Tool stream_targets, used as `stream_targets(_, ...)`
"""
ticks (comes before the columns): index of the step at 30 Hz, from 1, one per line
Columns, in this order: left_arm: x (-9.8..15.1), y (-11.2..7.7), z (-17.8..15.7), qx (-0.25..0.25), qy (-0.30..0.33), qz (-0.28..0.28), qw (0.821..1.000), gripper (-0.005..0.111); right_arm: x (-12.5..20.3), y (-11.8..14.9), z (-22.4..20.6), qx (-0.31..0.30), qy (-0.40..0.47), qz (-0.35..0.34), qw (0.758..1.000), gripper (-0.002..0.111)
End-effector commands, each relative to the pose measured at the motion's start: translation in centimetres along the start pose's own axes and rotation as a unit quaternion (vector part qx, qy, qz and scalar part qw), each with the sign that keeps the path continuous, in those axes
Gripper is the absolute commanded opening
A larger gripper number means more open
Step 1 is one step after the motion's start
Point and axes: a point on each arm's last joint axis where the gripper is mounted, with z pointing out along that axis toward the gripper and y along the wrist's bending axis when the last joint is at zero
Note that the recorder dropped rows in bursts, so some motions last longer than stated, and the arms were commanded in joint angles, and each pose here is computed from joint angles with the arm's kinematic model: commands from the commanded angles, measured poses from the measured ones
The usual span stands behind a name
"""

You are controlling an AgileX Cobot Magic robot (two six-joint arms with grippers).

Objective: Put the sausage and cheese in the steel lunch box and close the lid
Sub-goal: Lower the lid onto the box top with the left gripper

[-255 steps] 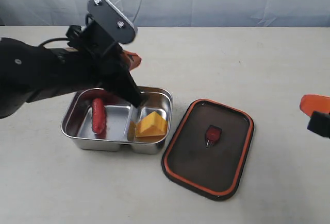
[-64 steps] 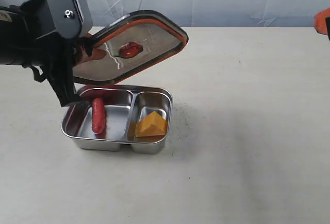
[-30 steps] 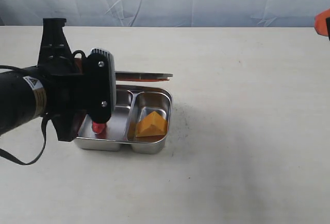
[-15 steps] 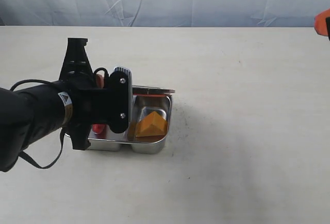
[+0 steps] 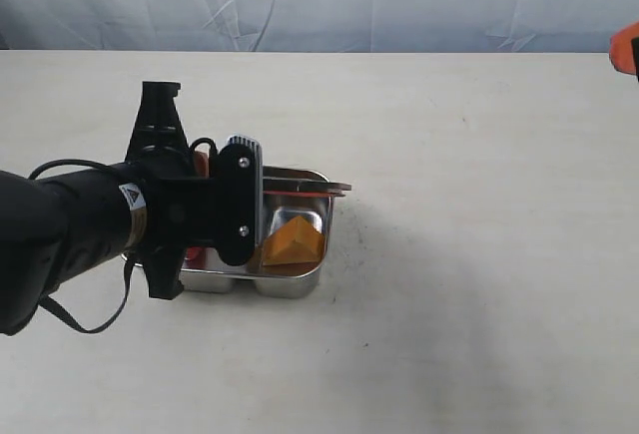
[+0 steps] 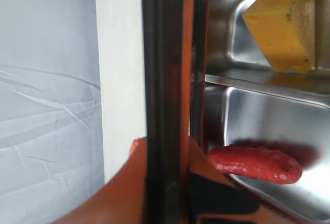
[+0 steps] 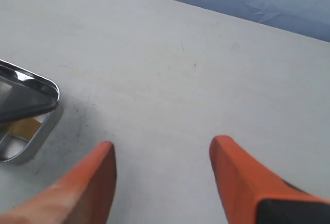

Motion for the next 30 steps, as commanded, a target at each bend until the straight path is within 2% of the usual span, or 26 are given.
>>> stream_targets(1,0.1,-0.1,0.0,0.003,0.006,-0.013,1.0,0.0,0.2,-0.1,-0.2,0.002,0.011,0.003,1.0,0.055)
stream_targets(9,0.2,-0.4,0.0,0.019,0.011,-0.041,0.999,0.0,0.4,-0.1,-0.2,0.003,0.018,0.004,1.0,0.055)
stream_targets(19,0.0,-0.8,0.0,0.04,0.001,-0.017,0.999,0.0,0.4,-0.1,-0.2,0.002,0.018,0.004,1.0,0.055)
stream_targets(23,0.4,-1.6,0.0,0.051,0.005,-0.012,0.999,0.0,0.4,-0.1,-0.2,0.002,0.019,0.004,1.0,0.055)
stream_targets(26,0.7,-2.3,0.2,0.063,0.008,-0.007,0.998,0.006,0.4,-0.1,-0.2,0.002,0.019,0.004,1.0,0.055)
stream_targets(30,0.7,-2.8,0.1,0.073,0.0,-0.005,0.997,0.022,0.4,-0.1,-0.2,0.002,0.019,0.004,1.0,0.055)
